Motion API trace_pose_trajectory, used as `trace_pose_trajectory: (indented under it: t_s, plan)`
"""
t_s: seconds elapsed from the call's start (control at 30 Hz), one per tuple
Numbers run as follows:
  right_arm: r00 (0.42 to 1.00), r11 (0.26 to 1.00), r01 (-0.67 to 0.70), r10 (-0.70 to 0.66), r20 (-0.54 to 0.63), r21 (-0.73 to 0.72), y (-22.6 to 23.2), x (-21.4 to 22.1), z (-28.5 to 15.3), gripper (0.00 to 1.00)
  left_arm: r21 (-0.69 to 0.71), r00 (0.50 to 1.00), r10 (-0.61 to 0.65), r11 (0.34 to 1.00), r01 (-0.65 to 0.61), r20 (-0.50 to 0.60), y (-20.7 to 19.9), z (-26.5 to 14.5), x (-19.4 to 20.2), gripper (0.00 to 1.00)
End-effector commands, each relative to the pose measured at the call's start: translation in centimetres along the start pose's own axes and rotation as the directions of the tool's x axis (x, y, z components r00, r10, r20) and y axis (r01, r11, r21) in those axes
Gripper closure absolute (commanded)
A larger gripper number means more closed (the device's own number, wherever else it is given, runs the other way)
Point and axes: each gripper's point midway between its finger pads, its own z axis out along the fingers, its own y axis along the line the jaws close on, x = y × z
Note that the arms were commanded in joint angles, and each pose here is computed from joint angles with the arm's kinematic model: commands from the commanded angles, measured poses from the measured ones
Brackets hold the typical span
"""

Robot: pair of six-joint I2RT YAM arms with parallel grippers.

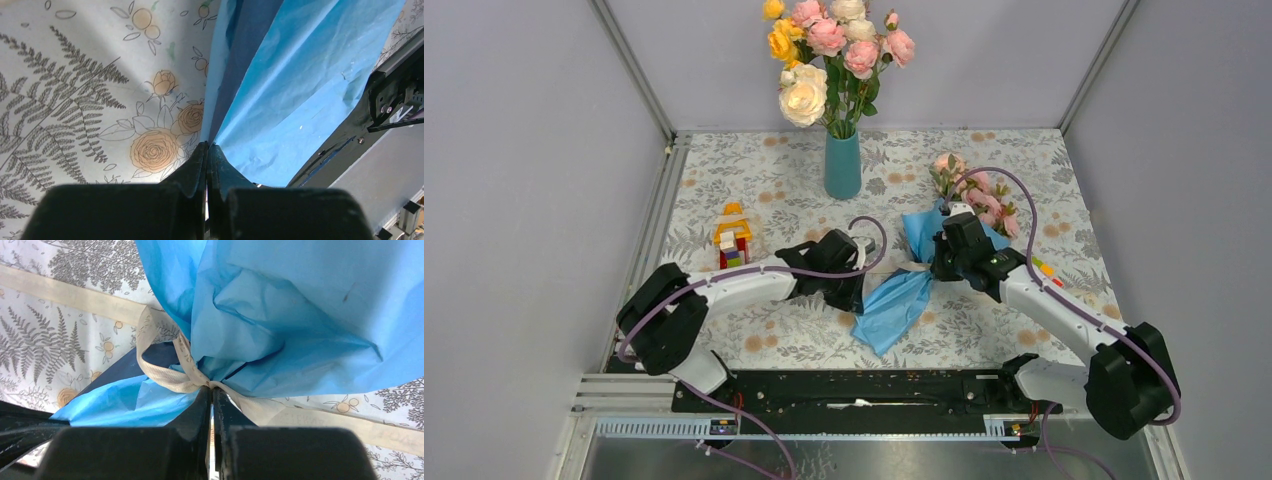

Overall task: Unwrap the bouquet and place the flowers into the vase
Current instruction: Untie the ribbon from the wrapping paper.

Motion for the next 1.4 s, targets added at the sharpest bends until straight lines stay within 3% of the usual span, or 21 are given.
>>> trace_pose_trajectory:
  t_s: [0.0, 0.17, 0.37, 0.53, 0.77, 1.07, 1.37]
  plan:
    - [0.997, 0.999, 0.044, -0.041, 0.069, -0.030, 0.2, -1.5, -0.9, 1.00, -0.077, 0.998, -0.069, 0.995, 0.069, 0.011, 1.9, -0.5, 1.5, 1.00]
    - [0.990, 0.979, 0.140, -0.134, 0.049, -0.148, 2.0, -1.1, -2.2, 1.00, -0.140, 0.997, -0.070, 0.987, 0.074, 0.037, 3.3, -0.9, 1.7, 1.00]
    - [0.975, 0.957, 0.199, -0.214, -0.054, -0.214, 2.4, 1.0, -3.0, 1.00, -0.154, 0.988, -0.116, 0.980, 0.130, 0.098, 4.6, -1.8, 0.4, 1.00]
    - [0.984, 0.971, 0.144, -0.161, -0.080, -0.190, 2.1, 1.9, -1.7, 0.94, -0.116, 0.983, -0.098, 0.986, 0.117, 0.158, 4.2, -2.7, -1.3, 1.00]
    - [0.996, 0.984, 0.060, -0.070, -0.053, -0.166, 2.3, 1.6, 0.3, 0.87, -0.156, 0.995, -0.030, 0.987, 0.044, 0.096, 5.0, -2.8, -0.4, 1.00]
    - [0.997, 0.980, 0.056, -0.067, -0.050, -0.193, 3.0, 1.6, 1.7, 0.75, -0.104, 0.996, -0.010, 0.994, 0.019, 0.086, 4.1, -2.7, -0.3, 1.00]
    - [0.998, 0.991, 0.054, -0.057, -0.017, -0.120, 1.3, 1.4, 0.5, 1.00, -0.171, 0.994, -0.054, 0.983, 0.070, 0.094, 5.3, -2.9, -0.4, 1.00]
